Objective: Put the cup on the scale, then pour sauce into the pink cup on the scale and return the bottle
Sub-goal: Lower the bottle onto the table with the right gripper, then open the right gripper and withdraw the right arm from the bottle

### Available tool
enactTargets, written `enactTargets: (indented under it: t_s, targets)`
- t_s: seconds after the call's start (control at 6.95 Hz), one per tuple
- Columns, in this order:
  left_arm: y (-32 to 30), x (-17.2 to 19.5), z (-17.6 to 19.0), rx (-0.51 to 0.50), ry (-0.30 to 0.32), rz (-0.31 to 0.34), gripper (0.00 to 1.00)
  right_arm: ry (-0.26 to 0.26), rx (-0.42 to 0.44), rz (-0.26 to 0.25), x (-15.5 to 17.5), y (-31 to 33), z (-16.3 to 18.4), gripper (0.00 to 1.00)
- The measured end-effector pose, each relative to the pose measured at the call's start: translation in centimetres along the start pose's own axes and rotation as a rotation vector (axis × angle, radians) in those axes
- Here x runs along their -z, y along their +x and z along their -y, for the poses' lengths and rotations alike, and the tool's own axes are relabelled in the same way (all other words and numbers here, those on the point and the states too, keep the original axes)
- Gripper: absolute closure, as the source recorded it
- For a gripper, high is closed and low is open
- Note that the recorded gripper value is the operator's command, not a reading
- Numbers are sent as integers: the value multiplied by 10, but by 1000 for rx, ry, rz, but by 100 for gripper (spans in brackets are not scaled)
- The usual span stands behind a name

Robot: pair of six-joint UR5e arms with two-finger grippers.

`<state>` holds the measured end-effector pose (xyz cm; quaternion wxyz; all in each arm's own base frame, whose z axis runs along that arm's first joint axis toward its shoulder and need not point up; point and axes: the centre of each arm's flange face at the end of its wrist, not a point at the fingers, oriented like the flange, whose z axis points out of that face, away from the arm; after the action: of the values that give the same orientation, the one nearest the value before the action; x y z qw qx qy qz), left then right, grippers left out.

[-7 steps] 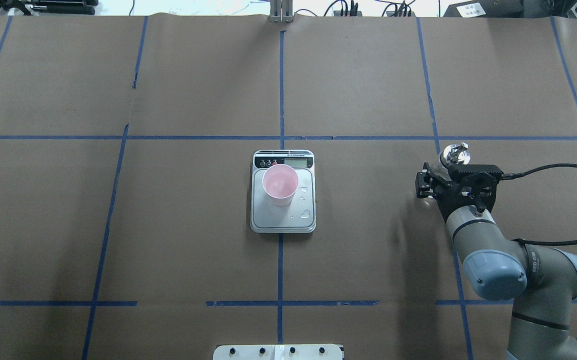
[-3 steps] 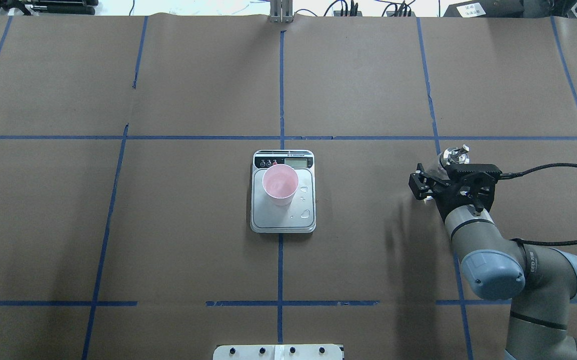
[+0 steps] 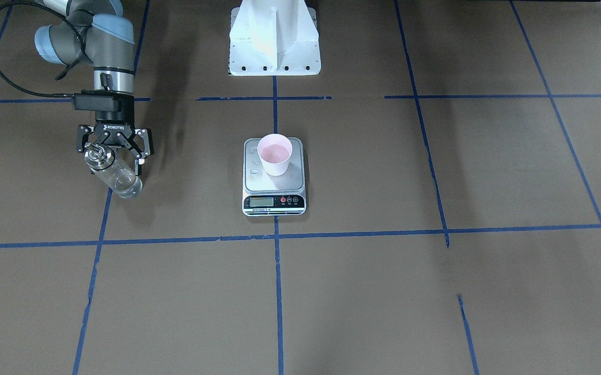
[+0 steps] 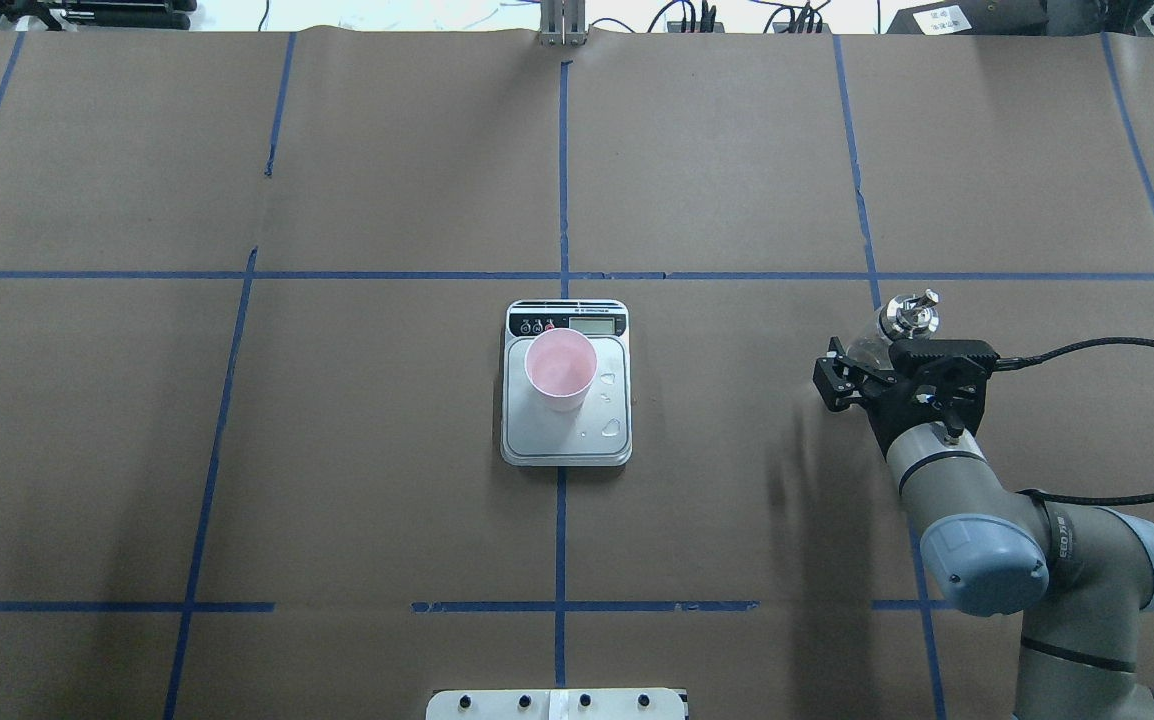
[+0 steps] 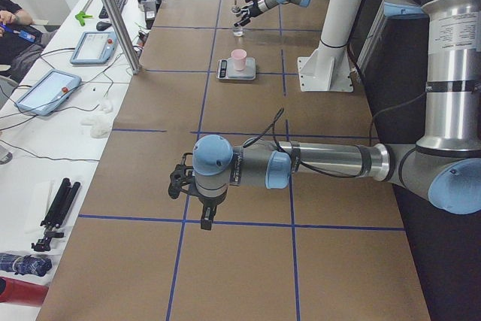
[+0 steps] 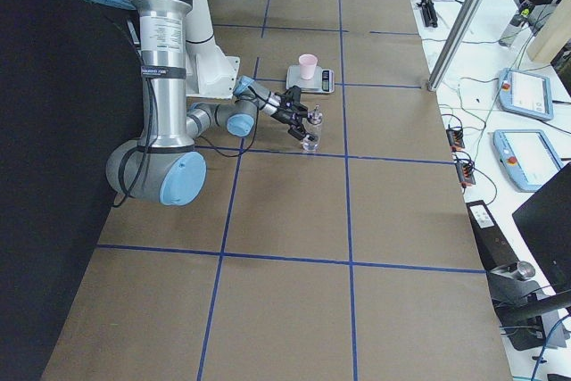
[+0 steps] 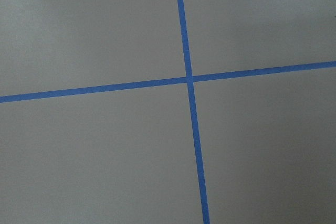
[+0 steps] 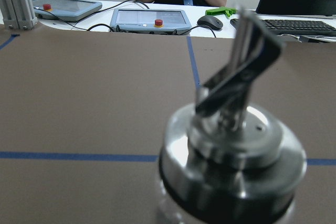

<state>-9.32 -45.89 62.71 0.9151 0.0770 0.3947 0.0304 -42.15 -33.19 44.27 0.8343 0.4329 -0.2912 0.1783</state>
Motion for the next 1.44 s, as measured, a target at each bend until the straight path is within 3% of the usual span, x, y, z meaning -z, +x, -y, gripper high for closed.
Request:
enactTargets:
  t_s: [0.43, 0.72, 1.01, 1.44]
  targets:
    - [0, -1, 0, 0, -1, 0, 0, -43, 51, 23, 18, 2, -32, 0]
    - [0, -1, 0, 0, -2, 0, 0, -82, 84, 27, 36, 29, -30, 0]
    - [0, -1, -1, 0, -3, 0, 0, -120, 171, 20, 53, 66, -17, 0]
    - [0, -1, -1, -2, -2, 0, 0, -181, 304, 19, 17, 138, 16, 0]
